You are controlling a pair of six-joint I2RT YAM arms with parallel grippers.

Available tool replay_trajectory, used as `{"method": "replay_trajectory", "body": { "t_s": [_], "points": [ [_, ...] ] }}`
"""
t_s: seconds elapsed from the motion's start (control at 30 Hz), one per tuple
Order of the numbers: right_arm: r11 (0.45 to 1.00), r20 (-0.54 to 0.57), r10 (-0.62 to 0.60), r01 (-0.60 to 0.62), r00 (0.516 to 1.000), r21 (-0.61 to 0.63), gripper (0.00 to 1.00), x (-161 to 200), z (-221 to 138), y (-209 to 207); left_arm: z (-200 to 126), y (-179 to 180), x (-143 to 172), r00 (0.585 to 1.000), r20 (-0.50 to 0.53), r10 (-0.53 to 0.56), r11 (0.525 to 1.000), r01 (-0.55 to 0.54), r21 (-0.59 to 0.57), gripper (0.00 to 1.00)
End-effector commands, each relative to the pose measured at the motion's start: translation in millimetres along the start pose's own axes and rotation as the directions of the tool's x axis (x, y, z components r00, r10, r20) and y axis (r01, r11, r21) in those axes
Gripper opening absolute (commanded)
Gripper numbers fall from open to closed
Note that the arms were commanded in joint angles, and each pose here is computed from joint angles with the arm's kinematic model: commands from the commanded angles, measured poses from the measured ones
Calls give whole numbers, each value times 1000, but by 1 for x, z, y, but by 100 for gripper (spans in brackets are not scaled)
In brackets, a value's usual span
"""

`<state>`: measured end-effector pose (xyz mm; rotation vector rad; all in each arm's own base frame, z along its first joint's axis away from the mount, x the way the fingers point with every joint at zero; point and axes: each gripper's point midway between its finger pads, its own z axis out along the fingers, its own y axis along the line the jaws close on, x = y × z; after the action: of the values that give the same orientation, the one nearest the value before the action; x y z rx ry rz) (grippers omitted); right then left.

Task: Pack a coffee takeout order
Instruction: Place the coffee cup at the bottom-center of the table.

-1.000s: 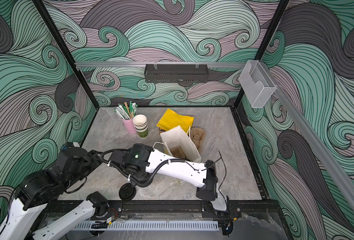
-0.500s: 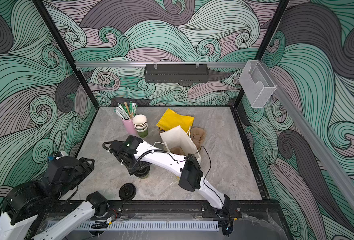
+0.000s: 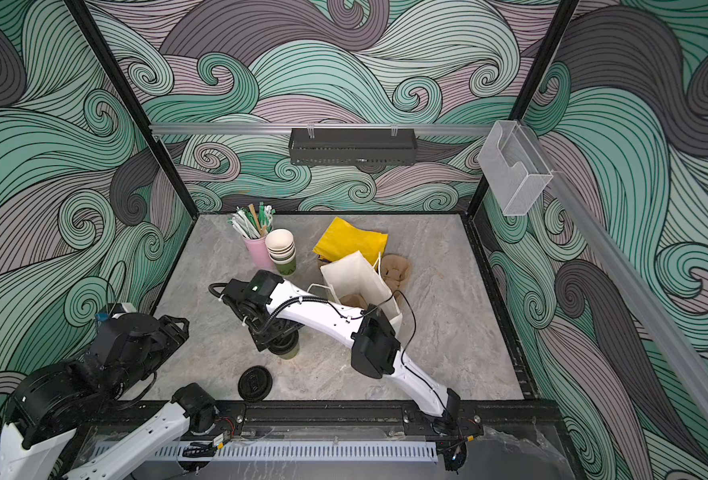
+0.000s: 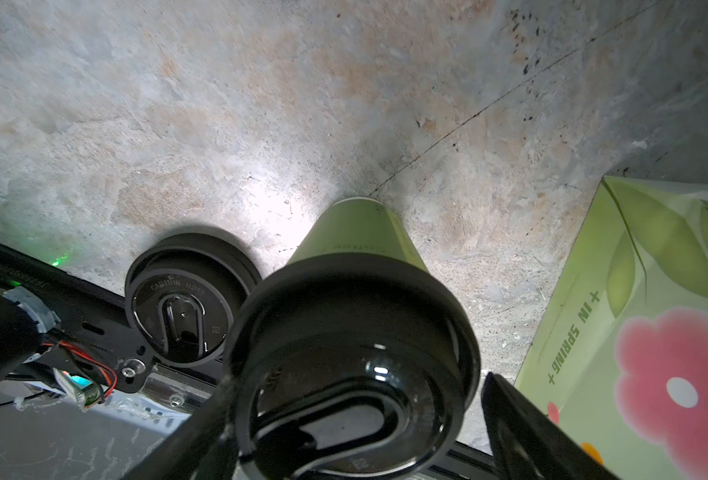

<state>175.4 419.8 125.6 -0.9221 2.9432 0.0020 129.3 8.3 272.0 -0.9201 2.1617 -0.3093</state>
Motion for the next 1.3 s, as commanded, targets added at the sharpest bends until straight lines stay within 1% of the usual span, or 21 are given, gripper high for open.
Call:
{"method": "replay_trajectory", "body": {
  "t_s": [0.0,0.23,0.33,0.43,0.5,0.53,0.57,0.67,0.77,0.83,0.9,1.0,1.07,1.13,1.2,1.27],
  "points": [
    [1000,15,6,-6,1000,-12,92,0,-11,0,0,1,-3,1000,11,11,1000,-11,-23,62],
    [999,95,22,-17,995,-52,97,-7,-39,3,0,-5,-5,999,10,36,999,-36,-11,62],
    [998,106,30,-25,994,-51,98,-7,-44,1,0,-8,-5,999,8,49,999,-49,-7,62],
    [998,118,36,-29,992,-60,96,-8,-49,2,0,-11,-5,998,3,56,998,-56,3,62],
    [996,148,39,-27,988,-79,94,-10,-61,5,0,-17,-5,998,2,71,997,-71,20,62],
    [995,169,47,-30,984,-98,92,-10,-72,5,-2,-22,-7,996,2,87,996,-87,37,62],
    [993,187,52,-31,981,-113,91,-9,-83,5,-3,-27,-7,995,1,103,993,-103,53,62],
    [989,243,78,-44,967,-143,86,8,-126,-1,-7,-59,-10,983,0,184,971,-182,156,63],
    [984,282,131,-90,950,-153,83,39,-166,-20,-10,-99,-9,959,-17,282,927,-268,262,63],
    [973,282,202,-159,938,-170,80,65,-185,-39,-10,-128,-2,932,-44,360,884,-325,337,64],
    [954,289,282,-234,915,-190,79,87,-198,-61,-9,-155,3,907,-56,418,839,-361,406,64],
    [910,310,405,-347,860,-226,79,115,-215,-98,-2,-197,11,872,-54,487,771,-400,496,64],
    [871,331,487,-422,808,-251,79,132,-224,-125,2,-222,15,847,-43,530,721,-423,550,64],
    [823,355,567,-497,743,-275,79,150,-230,-154,4,-245,21,821,-35,569,669,-438,600,64],
    [776,370,631,-557,682,-297,80,168,-231,-178,9,-262,24,802,-23,597,633,-453,628,64],
    [726,371,686,-625,626,-287,81,187,-223,-201,15,-275,29,782,-15,623,602,-467,647,64]
  ]
}}
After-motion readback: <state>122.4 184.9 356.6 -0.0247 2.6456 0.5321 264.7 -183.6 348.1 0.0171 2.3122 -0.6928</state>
